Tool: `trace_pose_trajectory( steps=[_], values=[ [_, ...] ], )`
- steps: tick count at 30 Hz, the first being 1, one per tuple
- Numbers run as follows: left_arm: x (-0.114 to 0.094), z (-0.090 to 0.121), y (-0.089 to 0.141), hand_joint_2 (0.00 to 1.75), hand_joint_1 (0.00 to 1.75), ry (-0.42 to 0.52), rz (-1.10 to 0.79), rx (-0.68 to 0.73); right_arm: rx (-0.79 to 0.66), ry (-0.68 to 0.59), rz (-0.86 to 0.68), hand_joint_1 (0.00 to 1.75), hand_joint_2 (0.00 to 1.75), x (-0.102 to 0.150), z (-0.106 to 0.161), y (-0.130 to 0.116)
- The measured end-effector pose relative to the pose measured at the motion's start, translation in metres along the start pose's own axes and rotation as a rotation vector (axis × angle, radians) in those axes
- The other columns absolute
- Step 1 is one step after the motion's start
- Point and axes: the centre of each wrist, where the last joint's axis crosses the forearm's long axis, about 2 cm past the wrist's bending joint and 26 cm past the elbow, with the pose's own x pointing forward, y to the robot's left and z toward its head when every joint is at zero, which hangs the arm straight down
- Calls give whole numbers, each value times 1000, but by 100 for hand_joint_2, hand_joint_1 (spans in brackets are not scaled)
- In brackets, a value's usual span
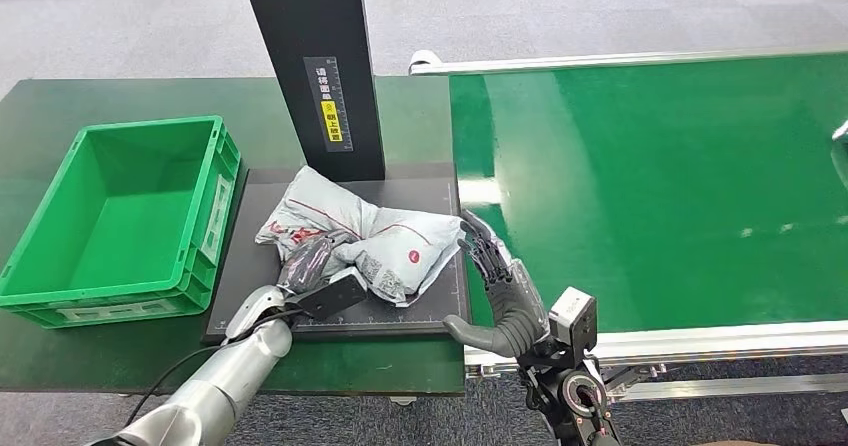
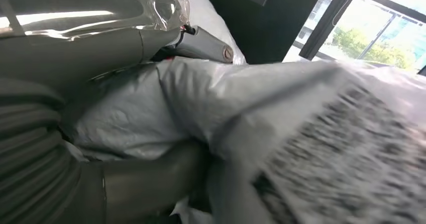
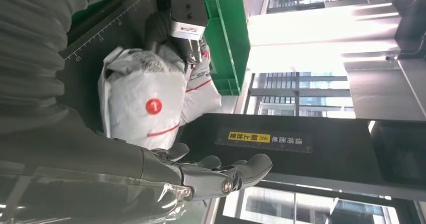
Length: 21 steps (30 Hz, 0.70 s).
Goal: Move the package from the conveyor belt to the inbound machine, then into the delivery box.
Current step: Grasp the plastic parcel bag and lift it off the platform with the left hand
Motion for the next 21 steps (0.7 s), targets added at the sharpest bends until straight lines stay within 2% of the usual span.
trace_pose_trajectory(
  steps=[14,21],
  values=[
    [2,-2,0,175,175,-8,3,14,-6,2,-1,0,175,0,1,0],
    [4,3,-2,175,175,-22,6,126,-28,16,4,0,175,-2,7,2]
  ],
)
